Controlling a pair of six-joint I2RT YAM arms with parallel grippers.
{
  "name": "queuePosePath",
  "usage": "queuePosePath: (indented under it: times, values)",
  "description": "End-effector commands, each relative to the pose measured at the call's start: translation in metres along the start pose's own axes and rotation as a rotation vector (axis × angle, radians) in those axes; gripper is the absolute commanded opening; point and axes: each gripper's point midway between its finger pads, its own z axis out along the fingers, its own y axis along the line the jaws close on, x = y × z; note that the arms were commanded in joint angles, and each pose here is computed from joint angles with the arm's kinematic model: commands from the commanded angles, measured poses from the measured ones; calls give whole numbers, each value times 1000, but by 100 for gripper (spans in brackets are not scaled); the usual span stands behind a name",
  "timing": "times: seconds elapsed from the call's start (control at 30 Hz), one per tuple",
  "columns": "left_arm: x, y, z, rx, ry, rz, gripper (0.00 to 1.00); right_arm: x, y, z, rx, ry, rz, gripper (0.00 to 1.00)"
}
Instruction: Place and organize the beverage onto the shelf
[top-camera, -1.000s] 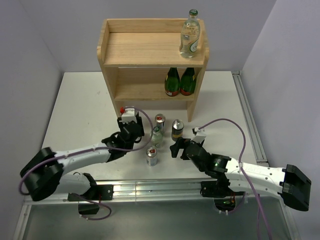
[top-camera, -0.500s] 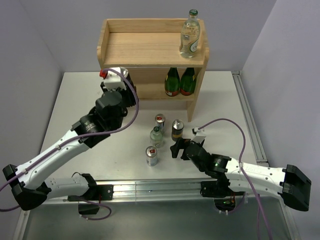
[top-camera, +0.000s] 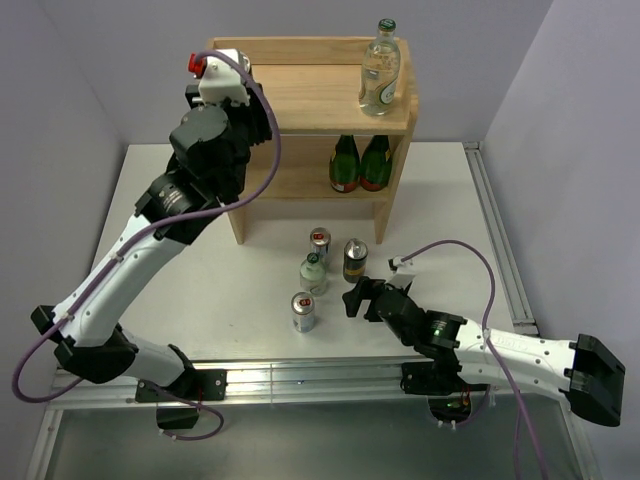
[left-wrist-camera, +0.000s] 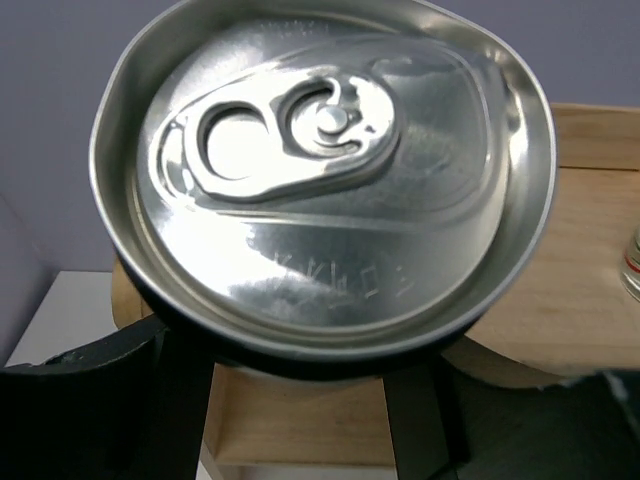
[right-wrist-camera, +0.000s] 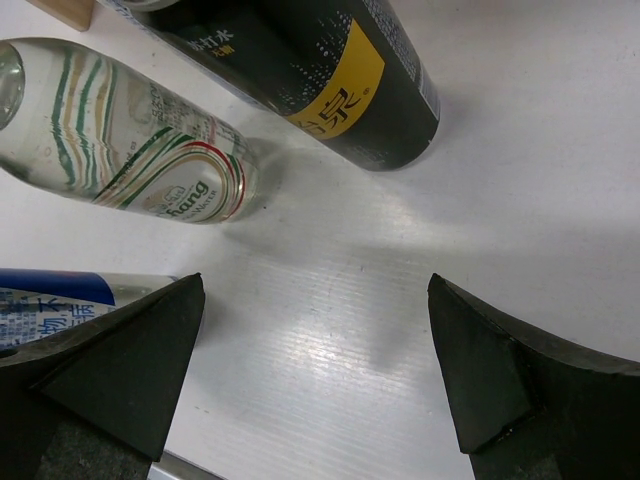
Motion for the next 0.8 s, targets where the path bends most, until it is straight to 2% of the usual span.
queuePosePath:
  times: [0.0, 0.27, 0.37, 0.57, 0.67, 0.7, 0.77]
  values:
    - [-41, 14, 11, -31, -94, 1, 0, -9, 0, 0, -1, -43, 35, 100]
    - [-45, 34, 56, -62, -107, -35, 0, -10, 1, -2, -16, -52, 45, 100]
    - [-31, 42, 79, -84, -77, -30, 0, -10, 0, -2, -13, -53, 44, 100]
    - [-15, 52, 93, -103, -40, -44, 2, -11, 0, -1, -8, -55, 43, 100]
    - [-9, 57, 97, -123, -28, -41, 13, -11, 0, -1, -6, -55, 43, 100]
    - [-5, 59, 99, -129, -21, -36, 24, -10, -1, -1, -5, -53, 41, 100]
    - [-3, 63, 100, -147, -14, -31, 40, -10, -1, -1, -3, -53, 42, 100]
